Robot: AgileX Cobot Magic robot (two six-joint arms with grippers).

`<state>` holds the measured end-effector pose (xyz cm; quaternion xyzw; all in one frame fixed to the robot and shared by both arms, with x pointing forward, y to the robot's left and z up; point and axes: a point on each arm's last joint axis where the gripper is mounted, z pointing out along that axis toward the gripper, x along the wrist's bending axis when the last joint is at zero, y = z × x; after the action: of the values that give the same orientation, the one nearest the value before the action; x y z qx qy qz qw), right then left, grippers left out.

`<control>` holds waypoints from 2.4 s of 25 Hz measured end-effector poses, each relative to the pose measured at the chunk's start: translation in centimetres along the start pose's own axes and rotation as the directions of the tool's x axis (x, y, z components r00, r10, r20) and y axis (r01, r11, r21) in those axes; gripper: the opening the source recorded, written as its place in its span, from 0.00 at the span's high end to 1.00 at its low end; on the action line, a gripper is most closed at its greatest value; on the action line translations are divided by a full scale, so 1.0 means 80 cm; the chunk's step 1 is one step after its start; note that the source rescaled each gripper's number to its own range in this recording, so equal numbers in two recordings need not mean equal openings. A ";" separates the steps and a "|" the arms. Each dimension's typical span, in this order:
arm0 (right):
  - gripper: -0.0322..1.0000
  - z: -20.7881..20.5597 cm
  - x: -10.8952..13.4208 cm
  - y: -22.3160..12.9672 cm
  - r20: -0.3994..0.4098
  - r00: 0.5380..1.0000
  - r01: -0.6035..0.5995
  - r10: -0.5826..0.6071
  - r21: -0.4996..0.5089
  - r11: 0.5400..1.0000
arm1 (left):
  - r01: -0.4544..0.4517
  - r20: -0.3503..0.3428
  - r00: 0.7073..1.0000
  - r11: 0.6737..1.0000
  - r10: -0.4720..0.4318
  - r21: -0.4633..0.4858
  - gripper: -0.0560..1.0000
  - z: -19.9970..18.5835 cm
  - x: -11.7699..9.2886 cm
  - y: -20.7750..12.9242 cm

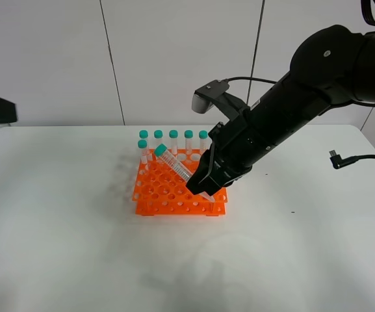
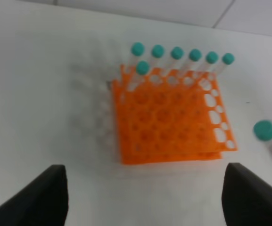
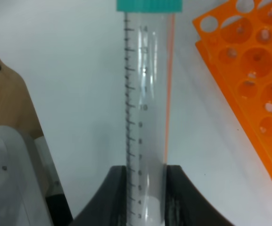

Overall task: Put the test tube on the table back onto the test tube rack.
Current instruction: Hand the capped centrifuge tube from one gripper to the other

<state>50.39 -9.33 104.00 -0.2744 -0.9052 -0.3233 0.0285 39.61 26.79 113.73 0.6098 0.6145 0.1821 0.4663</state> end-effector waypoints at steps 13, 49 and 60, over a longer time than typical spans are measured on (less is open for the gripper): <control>0.93 0.000 -0.001 0.001 0.010 1.000 0.007 -0.007 -0.009 1.000 | 0.223 0.304 0.911 0.954 -0.277 0.202 0.12 0.152 0.010 0.003; 0.93 0.000 -0.004 0.005 0.039 0.999 0.004 -0.002 -0.044 0.999 | 0.231 0.396 0.842 0.909 -0.365 0.347 0.12 0.238 -0.043 -0.063; 0.93 0.000 -0.004 0.005 0.039 0.999 0.003 -0.001 -0.046 0.999 | 0.198 0.405 0.839 0.897 -0.363 0.394 0.12 0.247 -0.059 -0.080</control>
<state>50.90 -9.24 104.17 -0.2804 -0.8982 -0.3386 0.0044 50.74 14.45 100.46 0.6076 0.5890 -0.1497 0.5113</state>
